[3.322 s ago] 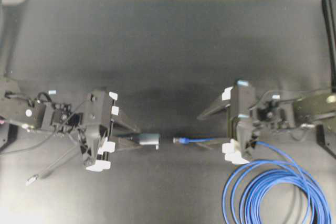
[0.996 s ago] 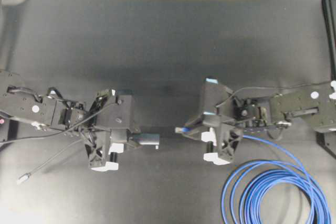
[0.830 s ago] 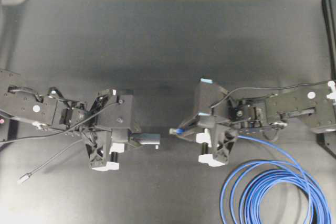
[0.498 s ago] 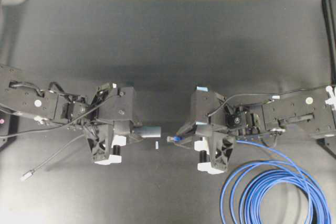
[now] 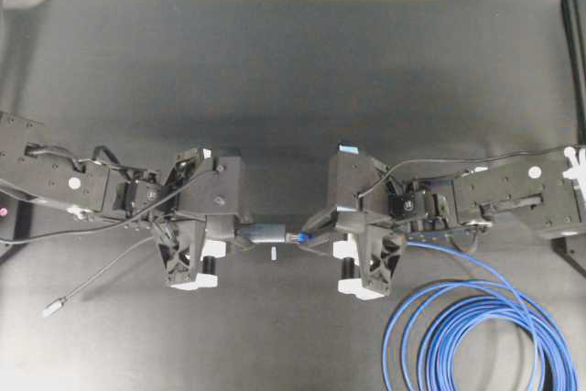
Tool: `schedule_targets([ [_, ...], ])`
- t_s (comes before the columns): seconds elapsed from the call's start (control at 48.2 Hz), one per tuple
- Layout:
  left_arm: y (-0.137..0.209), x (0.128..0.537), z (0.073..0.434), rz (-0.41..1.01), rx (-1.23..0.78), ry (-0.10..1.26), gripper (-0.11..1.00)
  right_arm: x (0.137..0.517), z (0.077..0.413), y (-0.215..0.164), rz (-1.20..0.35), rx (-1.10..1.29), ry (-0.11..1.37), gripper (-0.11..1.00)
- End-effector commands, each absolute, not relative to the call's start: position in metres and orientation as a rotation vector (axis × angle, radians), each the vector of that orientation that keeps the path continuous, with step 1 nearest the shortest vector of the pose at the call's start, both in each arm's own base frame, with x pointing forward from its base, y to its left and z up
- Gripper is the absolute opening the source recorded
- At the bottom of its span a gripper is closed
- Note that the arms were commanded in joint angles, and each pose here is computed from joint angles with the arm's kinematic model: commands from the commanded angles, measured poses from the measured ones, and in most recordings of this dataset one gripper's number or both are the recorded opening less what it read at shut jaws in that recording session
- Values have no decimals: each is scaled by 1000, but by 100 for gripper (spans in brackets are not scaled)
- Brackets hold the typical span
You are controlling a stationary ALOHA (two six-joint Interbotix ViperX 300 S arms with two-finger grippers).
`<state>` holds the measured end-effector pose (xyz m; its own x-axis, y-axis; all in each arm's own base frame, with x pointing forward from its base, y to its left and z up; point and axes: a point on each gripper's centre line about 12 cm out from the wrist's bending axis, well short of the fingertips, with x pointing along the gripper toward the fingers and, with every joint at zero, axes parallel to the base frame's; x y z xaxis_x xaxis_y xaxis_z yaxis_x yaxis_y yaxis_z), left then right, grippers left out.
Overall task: Insert the LAN cable into the hub.
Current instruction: 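Push the right gripper's plug into the hub's port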
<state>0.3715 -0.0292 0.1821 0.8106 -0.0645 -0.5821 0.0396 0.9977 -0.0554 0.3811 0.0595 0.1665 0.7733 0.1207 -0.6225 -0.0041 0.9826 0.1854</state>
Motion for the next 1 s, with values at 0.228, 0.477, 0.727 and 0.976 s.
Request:
schedule_targets([
  [0.228, -31, 377, 193, -63, -36, 585, 28, 386, 172, 59, 66, 185, 669, 15],
  [0.477, -31, 379, 195, -64, -36, 566, 28, 389, 169, 60, 65, 184, 681, 15],
  [0.727, -32, 378, 193, -67, -33, 573, 28, 390, 169, 58, 61, 186, 680, 15],
  [0.976, -36, 382, 193, -77, -29, 574, 28, 391, 170, 54, 51, 192, 677, 15],
])
